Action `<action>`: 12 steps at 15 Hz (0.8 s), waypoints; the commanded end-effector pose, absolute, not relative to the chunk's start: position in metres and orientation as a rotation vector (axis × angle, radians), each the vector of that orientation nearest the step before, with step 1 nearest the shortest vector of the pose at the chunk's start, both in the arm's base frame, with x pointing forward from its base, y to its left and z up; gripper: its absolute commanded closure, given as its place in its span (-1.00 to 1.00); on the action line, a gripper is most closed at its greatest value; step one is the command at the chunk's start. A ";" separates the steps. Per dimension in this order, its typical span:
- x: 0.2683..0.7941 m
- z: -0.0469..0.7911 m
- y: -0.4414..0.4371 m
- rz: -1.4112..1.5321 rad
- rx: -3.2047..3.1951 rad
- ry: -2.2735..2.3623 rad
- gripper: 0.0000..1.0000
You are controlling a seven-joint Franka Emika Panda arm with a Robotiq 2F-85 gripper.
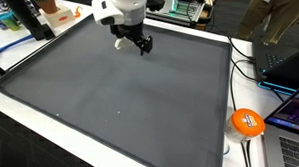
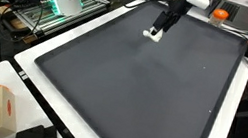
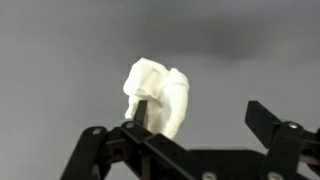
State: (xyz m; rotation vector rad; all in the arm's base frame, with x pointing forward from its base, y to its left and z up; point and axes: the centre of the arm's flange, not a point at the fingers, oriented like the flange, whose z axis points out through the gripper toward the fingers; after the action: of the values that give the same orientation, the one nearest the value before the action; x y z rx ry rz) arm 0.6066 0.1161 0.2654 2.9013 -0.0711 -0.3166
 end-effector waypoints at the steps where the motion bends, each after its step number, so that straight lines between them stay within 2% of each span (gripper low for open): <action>1: 0.594 0.279 0.115 -0.285 2.925 -0.039 -1.00; 4: 0.607 0.263 0.112 -0.254 2.845 -0.160 -1.00; 6: 0.609 0.248 0.109 -0.375 2.838 -0.180 -1.00; 12: 0.624 0.220 0.110 -0.398 3.206 0.007 -1.00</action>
State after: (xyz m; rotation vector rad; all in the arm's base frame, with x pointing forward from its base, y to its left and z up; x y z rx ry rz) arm 0.6116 0.1187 0.2357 3.0596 -0.0234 -0.3908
